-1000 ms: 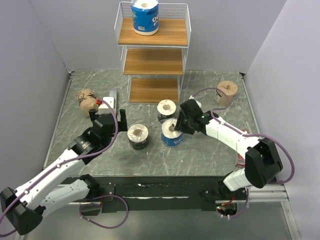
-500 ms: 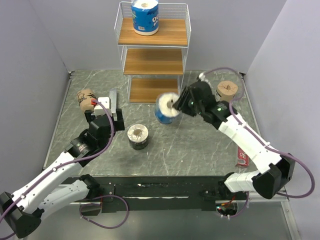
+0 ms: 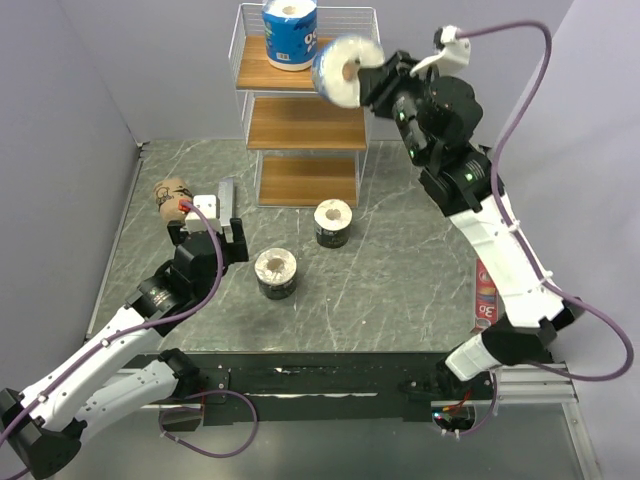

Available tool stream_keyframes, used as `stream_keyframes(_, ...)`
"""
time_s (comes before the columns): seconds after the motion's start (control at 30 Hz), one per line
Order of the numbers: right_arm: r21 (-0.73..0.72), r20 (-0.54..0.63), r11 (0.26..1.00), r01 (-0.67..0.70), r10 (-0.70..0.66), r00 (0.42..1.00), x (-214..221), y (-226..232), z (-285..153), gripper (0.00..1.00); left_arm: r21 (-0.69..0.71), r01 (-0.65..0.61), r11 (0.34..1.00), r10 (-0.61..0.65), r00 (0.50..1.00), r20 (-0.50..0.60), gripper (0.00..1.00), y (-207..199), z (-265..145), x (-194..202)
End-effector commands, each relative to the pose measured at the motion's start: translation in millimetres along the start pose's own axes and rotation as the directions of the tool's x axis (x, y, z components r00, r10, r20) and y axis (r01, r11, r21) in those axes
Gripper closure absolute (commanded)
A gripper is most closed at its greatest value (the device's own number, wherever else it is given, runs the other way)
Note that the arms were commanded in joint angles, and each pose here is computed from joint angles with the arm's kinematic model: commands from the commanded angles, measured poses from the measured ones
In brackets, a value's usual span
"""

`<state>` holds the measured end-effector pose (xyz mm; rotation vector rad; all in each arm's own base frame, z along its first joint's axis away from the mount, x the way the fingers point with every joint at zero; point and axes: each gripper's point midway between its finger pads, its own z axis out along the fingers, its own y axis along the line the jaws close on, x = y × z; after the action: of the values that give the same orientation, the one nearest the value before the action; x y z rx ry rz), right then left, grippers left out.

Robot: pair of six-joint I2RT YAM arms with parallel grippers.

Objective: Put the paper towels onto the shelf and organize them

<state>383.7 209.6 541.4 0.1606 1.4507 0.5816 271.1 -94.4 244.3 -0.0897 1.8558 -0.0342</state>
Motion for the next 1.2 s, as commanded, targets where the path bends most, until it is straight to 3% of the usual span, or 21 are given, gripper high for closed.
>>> stream_keyframes(0.0, -0.001, 0.311, 0.986, 0.164, -0.155, 0.938, -85.8, 19.0, 11.6, 0.75, 0.027, 0.052, 0.998, -0.053, 0.998, 0.036, 0.04, -3.4, -5.5, -15.4)
stream_keyframes(0.3, 0.006, 0.464, 0.883, 0.47, -0.418, 0.781, -99.4, 48.6, 60.0, 0.72, 0.053, 0.055, 0.997, -0.056, 0.998, 0.021, 0.04, -9.1, -5.4, -13.0)
stream_keyframes(0.37, 0.037, 0.484, 0.872, 0.487, -0.442, 0.755, -104.7, 47.2, 63.5, 0.72, 0.055, 0.062, 0.997, -0.064, 0.998, 0.026, 0.03, -8.7, -6.9, -14.7)
stream_keyframes(0.47, 0.06, 0.507, 0.873, 0.484, -0.444, 0.739, -107.2, 41.4, 74.4, 0.74, 0.061, 0.064, 0.996, -0.066, 0.997, 0.03, 0.04, -9.1, -7.1, -14.4)
stream_keyframes(0.6, 0.042, 0.443, 0.86, 0.509, -0.472, 0.762, -86.4, 36.6, 89.6, 0.72, 0.065, 0.058, 0.996, -0.06, 0.998, 0.024, 0.04, -10.2, -6.8, -12.8)
stream_keyframes(0.67, -0.026, 0.385, 0.853, 0.521, -0.473, 0.793, -60.3, 38.2, 90.6, 0.7, 0.05, 0.059, 0.997, -0.06, 0.998, 0.026, 0.04, -7.9, -6.0, -12.6)
stream_keyframes(0.73, -0.074, 0.366, 0.857, 0.51, -0.452, 0.814, -65.0, 44.0, 67.4, 0.66, 0.057, 0.066, 0.996, -0.068, 0.997, 0.027, 0.04, -9.5, -5.9, -12.9)
stream_keyframes(0.77, -0.082, 0.272, 0.853, 0.515, -0.478, 0.835, -36.6, 31.8, 68.8, 0.66, 0.066, 0.067, 0.996, -0.069, 0.997, 0.025, 0.03, -11.1, -5.7, -12.5)
stream_keyframes(0.83, -0.073, 0.215, 0.864, 0.498, -0.474, 0.854, -35.0, 24.7, 44.6, 0.63, 0.143, 0.062, 0.988, -0.06, 0.998, -0.015, 0.04, -25.4, -9.5, -5.6)
stream_keyframes(0.87, -0.071, 0.088, 0.867, 0.493, -0.487, 0.869, 3.3, 5.9, 43.1, 0.61, 0.167, 0.063, 0.984, -0.059, 0.998, -0.028, 0.04, -31.5, -10.3, -3.4)
stream_keyframes(0.9, -0.07, 0.071, 0.878, 0.473, -0.469, 0.88, -3.1, 1.4, 22.8, 0.57, 0.228, 0.084, 0.97, -0.074, 0.996, -0.052, 0.02, -45.9, -16.3, -2.5)
stream_keyframes(1.0, -0.036, -0.129, 0.929, 0.368, -0.369, 0.92, 42.3, -34.6, -25.0, 0.5, 0.346, 0.134, 0.929, -0.078, 0.982, -0.172, 0.01, -75.9, -30.3, 15.6)
stream_keyframes(1.03, -0.055, -0.225, 0.94, 0.336, -0.34, 0.913, 85.2, -48.7, -38.0, 0.48, 0.353, 0.147, 0.924, -0.068, 0.971, -0.227, 0.01, -78.4, -35.2, 27.6)
stream_keyframes(1.07, -0.077, -0.2, 0.953, 0.294, -0.304, 0.932, 72.6, -47.6, -65.1, 0.45, 0.362, 0.187, 0.913, -0.091, 0.96, -0.266, 0.01, -84.0, -39.2, 32.3)
stream_keyframes(1.13, -0.094, -0.3, 0.971, 0.221, -0.24, 0.923, 111.3, -60.8, -93.0, 0.41, 0.417, 0.224, 0.881, -0.081, 0.939, -0.334, 0.02, -95.7, -51.2, 43.2)
stream_keyframes(1.17, -0.112, -0.299, 0.976, 0.189, -0.215, 0.93, 106.5, -60.8, -112.8, 0.41, 0.397, 0.258, 0.881, -0.104, 0.924, -0.369, 0.02, -95.1, -54.3, 47.3)
